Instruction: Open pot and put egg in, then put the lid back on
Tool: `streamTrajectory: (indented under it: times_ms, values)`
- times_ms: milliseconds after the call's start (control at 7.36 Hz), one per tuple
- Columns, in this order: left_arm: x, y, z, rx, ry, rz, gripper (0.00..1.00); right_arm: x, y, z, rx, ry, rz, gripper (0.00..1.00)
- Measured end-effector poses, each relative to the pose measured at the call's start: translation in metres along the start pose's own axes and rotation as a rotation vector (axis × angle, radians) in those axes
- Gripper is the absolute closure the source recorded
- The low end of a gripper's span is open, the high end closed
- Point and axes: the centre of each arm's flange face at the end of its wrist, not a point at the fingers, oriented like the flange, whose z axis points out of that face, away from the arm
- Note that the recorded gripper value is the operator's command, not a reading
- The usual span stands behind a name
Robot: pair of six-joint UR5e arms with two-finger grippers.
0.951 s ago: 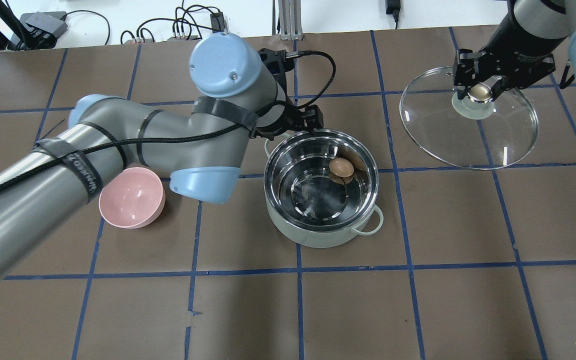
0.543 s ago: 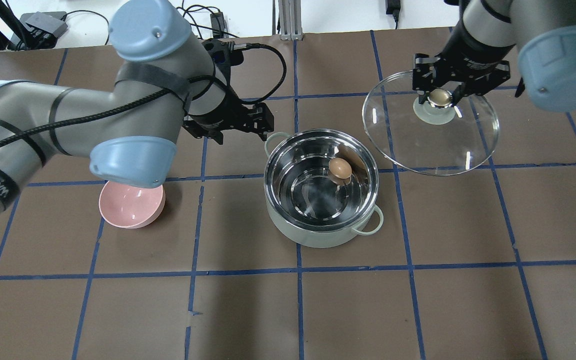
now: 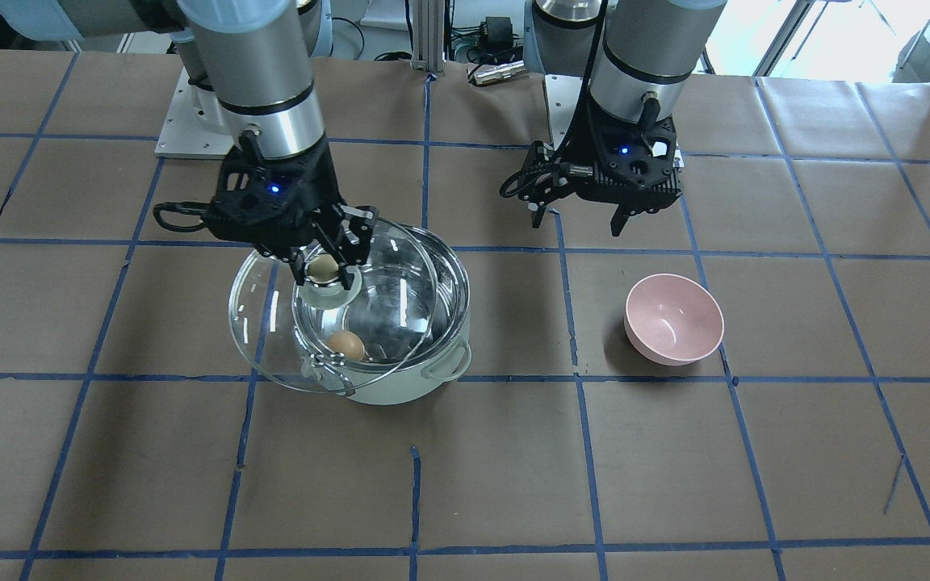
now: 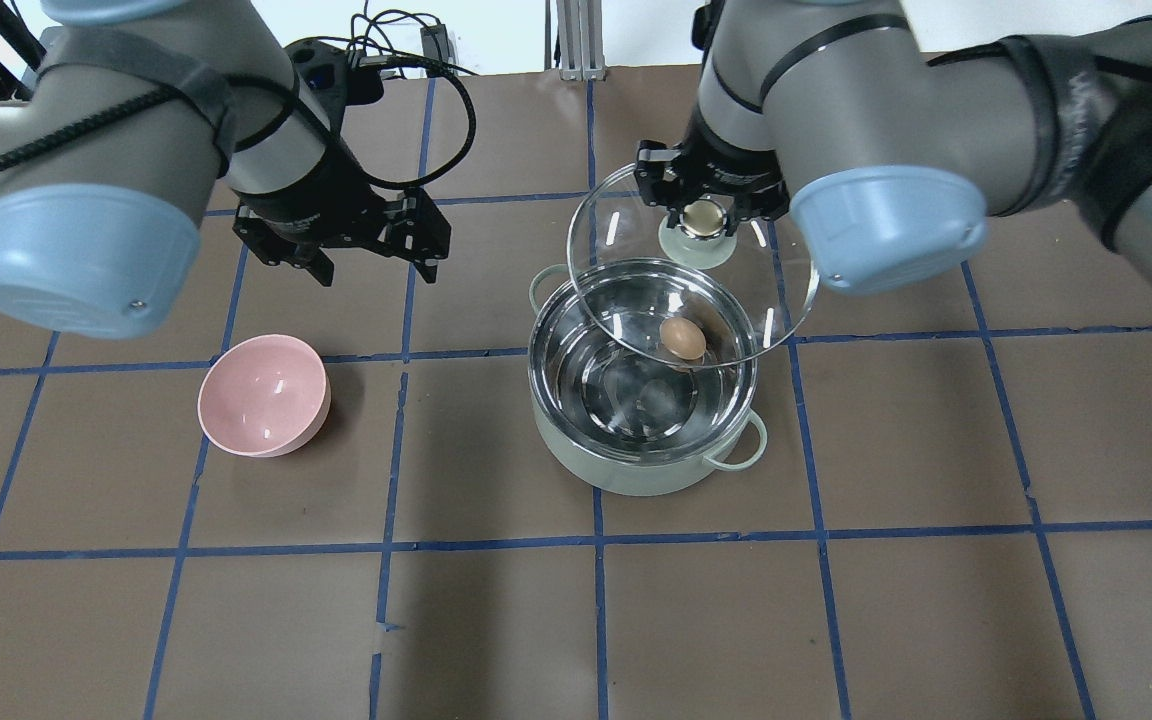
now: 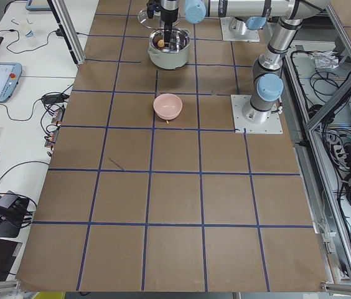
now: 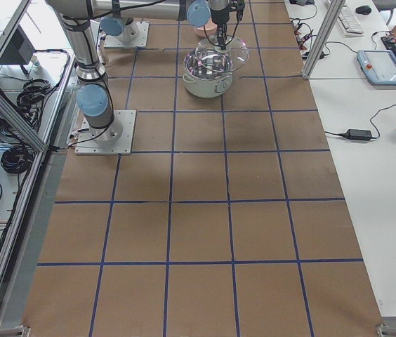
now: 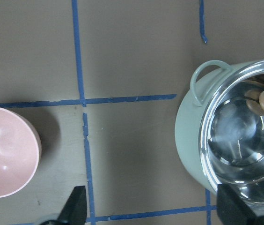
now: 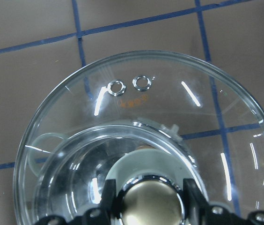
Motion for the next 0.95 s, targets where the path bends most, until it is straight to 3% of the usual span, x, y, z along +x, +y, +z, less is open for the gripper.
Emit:
streamTrajectory:
  times_ms: [543,951]
  values:
    - [-0.066,-0.014,-0.050,-0.064,-0.066,-0.027,0.01,-0.019,0.030,0.044,-0.070,0.014,-0.001,0.53]
    - [-0.063,-0.025,-0.049,-0.073,-0.024,-0.008,0.01,-0.017,0.037,0.047,-0.088,0.025,0.017,0.53]
